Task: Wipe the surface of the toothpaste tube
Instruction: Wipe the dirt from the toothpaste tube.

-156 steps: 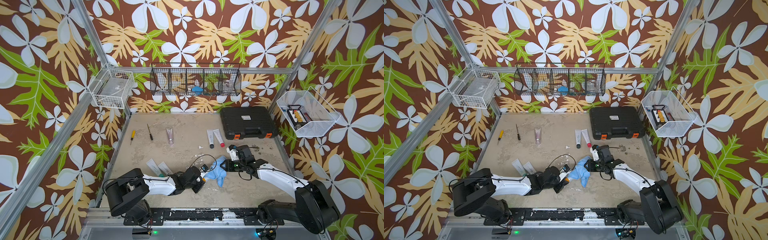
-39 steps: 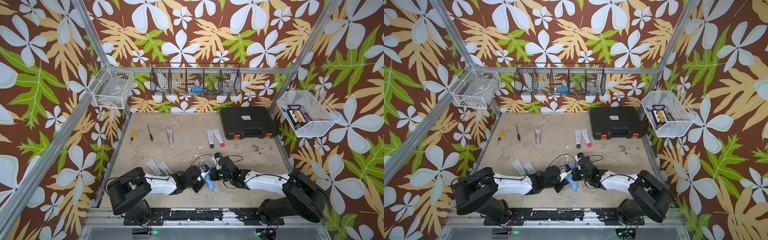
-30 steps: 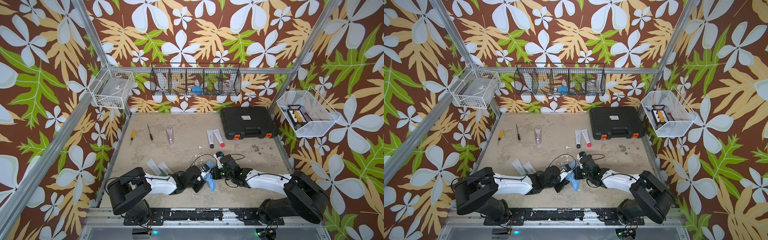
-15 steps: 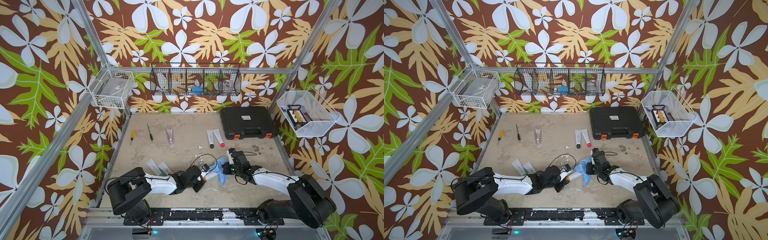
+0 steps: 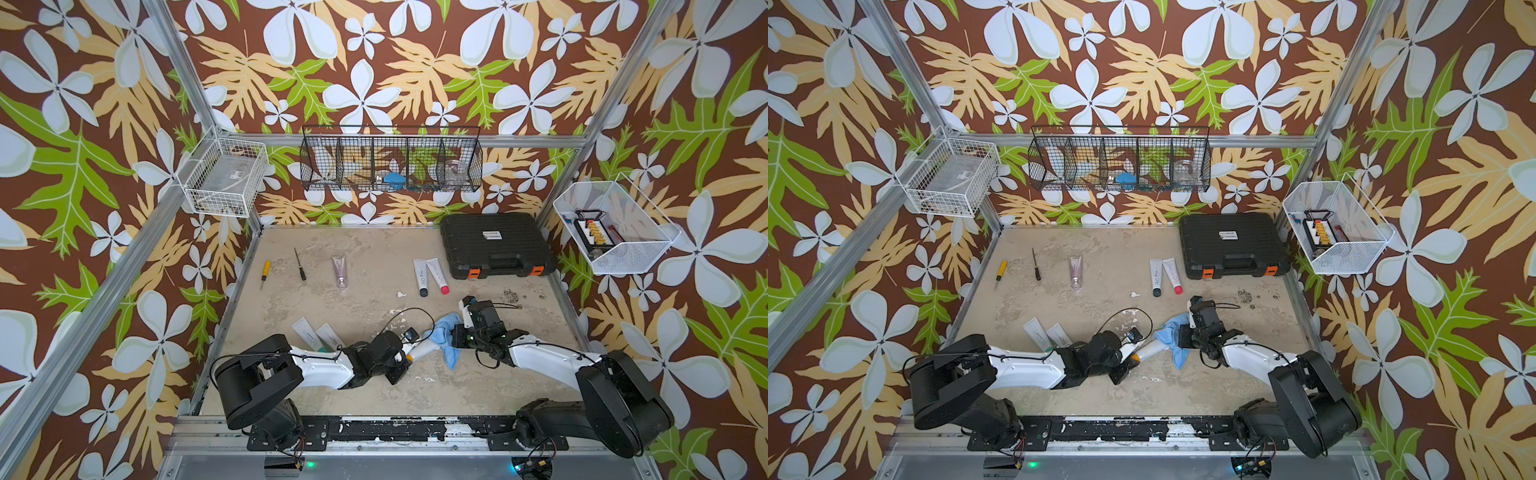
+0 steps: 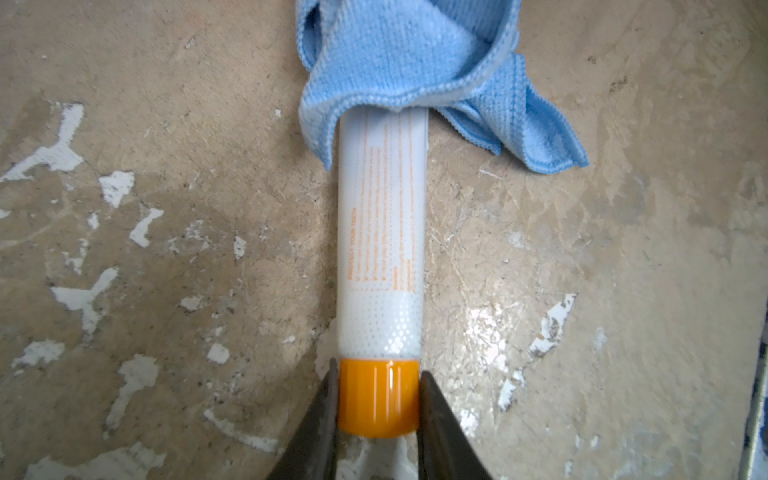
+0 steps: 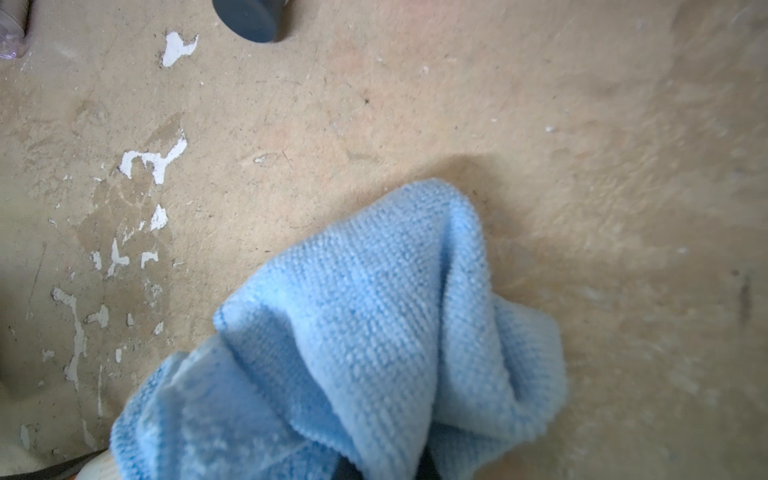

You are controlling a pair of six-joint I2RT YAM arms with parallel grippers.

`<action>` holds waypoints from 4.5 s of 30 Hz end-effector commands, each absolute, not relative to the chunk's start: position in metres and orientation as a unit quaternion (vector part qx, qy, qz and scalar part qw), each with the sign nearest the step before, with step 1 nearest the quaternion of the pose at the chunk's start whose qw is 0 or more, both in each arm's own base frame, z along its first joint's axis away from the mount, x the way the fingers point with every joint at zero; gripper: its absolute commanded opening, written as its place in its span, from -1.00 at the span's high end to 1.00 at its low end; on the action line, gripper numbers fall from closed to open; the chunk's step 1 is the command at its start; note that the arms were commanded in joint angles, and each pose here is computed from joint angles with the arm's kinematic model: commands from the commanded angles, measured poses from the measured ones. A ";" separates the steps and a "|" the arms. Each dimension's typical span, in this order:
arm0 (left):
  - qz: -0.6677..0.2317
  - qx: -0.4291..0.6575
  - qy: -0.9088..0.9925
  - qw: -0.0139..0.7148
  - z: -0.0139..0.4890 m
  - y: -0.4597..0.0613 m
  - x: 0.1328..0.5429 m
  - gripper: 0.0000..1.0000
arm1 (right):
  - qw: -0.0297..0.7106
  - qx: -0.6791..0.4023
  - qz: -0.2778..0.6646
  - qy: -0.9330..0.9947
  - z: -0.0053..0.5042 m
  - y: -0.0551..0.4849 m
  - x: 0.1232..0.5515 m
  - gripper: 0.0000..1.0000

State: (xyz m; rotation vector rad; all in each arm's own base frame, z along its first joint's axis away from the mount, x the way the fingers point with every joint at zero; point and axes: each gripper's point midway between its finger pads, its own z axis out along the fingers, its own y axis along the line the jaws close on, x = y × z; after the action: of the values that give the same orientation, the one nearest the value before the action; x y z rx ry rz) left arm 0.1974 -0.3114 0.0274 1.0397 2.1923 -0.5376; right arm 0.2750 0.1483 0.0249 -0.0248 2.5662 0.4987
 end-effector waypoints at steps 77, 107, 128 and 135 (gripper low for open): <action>-0.177 0.375 0.844 0.340 0.029 -0.305 0.210 0.58 | 0.228 -0.017 0.183 0.956 0.004 0.154 0.261 1.00; -0.179 0.373 0.842 0.346 0.032 -0.304 0.211 0.58 | 0.195 -0.094 0.262 0.940 0.020 0.262 0.212 1.00; -0.179 0.374 0.841 0.347 0.033 -0.304 0.210 0.58 | 0.223 -0.064 0.160 0.959 0.004 0.194 0.251 1.00; -0.178 0.374 0.841 0.347 0.033 -0.304 0.210 0.58 | 0.237 -0.028 0.135 0.962 0.008 0.155 0.266 1.00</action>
State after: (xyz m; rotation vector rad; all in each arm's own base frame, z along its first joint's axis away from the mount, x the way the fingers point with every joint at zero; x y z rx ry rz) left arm 0.2054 -0.3052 0.0298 0.9845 2.1975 -0.4847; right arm 0.2846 0.1855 0.0307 -0.0796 2.5142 0.5265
